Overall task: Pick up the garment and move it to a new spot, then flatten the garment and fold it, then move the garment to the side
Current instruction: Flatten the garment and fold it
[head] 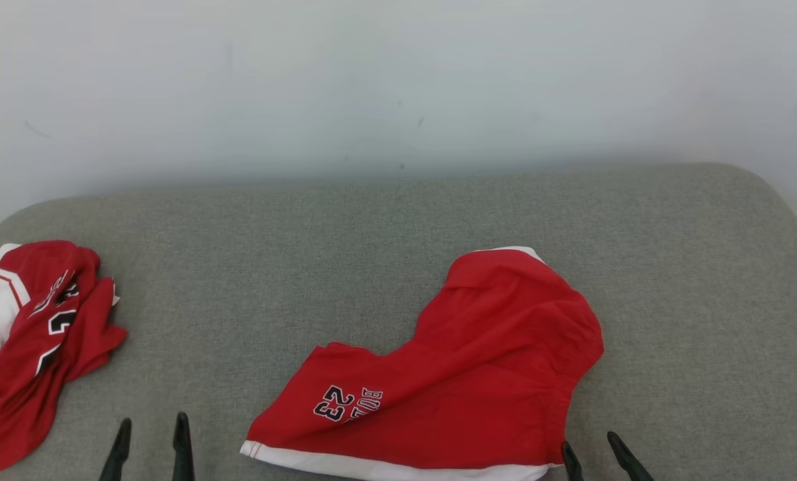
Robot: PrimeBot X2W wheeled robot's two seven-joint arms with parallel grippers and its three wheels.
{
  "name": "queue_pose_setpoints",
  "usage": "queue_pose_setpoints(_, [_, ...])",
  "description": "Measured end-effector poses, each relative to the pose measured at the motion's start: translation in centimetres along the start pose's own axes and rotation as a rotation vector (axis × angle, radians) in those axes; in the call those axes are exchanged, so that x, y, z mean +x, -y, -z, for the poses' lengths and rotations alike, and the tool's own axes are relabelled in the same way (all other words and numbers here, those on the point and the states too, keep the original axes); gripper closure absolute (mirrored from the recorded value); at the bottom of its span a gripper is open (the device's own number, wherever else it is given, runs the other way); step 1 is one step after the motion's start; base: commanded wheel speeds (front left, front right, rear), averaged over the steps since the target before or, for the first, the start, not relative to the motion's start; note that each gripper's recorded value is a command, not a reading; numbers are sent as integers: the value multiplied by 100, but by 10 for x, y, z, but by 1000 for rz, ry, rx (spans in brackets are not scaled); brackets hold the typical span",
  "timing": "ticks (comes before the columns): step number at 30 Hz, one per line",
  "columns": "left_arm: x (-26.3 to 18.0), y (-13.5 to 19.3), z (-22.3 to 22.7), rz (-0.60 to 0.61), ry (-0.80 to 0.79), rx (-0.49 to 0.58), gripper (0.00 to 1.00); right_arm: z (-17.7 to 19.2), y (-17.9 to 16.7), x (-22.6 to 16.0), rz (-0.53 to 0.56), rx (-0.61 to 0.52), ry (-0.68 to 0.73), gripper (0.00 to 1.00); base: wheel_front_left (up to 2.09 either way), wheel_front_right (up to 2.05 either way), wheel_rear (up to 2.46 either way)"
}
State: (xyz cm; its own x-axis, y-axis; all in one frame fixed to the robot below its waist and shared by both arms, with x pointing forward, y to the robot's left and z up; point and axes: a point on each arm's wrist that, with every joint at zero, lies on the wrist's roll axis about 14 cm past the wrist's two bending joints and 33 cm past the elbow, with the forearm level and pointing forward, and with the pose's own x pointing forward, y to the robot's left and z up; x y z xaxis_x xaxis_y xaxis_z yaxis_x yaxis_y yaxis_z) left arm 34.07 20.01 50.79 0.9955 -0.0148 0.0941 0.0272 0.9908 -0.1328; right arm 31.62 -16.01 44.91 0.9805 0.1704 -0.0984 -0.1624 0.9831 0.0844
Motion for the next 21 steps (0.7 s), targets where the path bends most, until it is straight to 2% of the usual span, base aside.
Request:
queue_pose_setpoints(3, [-5,4,14,19,-46,-6,0,4,1,-1,-15,-24,-18,0,0,0,0])
queue_pose_setpoints(11, [-25,24,70,175,-260,15,0,27,-4,-7,-110,-115,-111,0,0,0,0])
queue_pose_setpoints(21, [-8,32,89,258,-341,21,0,42,-3,3,-184,-188,-183,0,0,0,0])
